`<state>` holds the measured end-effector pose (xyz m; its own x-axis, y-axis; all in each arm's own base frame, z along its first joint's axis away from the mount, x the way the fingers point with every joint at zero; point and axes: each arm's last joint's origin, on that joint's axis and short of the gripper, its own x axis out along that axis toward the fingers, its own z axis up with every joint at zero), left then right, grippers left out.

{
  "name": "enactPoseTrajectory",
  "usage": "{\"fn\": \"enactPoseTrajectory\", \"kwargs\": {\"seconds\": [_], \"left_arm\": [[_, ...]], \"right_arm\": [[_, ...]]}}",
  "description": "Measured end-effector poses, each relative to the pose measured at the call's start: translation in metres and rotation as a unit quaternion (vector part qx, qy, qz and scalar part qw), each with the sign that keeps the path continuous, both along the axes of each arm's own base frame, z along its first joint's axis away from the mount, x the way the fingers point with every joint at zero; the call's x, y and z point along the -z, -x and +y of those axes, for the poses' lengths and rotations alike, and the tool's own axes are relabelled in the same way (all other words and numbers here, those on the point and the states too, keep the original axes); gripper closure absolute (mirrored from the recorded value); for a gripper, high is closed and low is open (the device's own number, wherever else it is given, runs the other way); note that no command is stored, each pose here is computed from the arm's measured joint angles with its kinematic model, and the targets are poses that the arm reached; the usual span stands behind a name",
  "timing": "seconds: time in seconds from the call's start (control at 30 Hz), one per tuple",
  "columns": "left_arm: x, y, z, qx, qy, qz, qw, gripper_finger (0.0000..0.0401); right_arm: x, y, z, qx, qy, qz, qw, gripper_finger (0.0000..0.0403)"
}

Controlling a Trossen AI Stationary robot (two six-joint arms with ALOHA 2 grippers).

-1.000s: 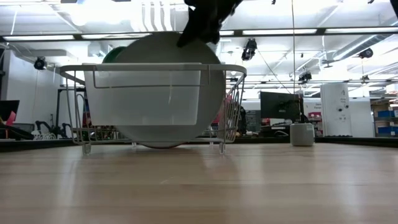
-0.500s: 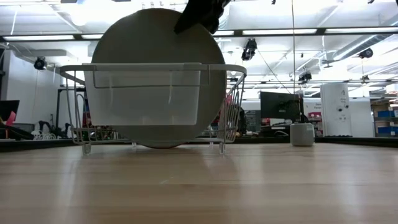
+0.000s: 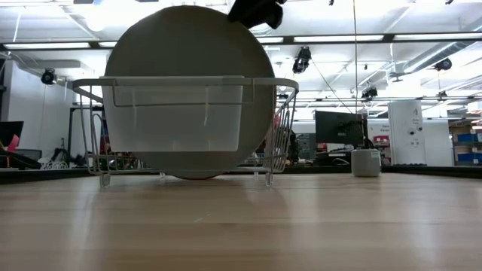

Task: Sort dishes
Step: Put the gray plate in the dish rack

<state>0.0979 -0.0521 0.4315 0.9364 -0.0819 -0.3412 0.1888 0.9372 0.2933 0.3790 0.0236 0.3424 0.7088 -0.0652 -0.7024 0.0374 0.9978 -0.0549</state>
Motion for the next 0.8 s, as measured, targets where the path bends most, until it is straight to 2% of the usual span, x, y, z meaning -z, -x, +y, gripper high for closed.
{"fn": "enactPoseTrajectory", "kwargs": {"seconds": [0.43,0.57,0.8], "left_arm": [[0.0,0.0,0.0,0.0,0.0,0.001,1.0,0.0182],[0.003,-0.001,-0.001,0.0,-0.003,0.005,1.0,0.0182],[0.007,-0.004,-0.003,0.001,-0.012,0.012,1.0,0.0182]], "right_arm": [[-0.007,0.017,0.02,0.025,-0.003,0.02,1.0,0.0237],[-0.002,0.01,0.031,0.014,-0.004,0.006,1.0,0.0231],[0.015,-0.002,0.043,0.038,0.044,0.007,0.998,0.0216]]}}
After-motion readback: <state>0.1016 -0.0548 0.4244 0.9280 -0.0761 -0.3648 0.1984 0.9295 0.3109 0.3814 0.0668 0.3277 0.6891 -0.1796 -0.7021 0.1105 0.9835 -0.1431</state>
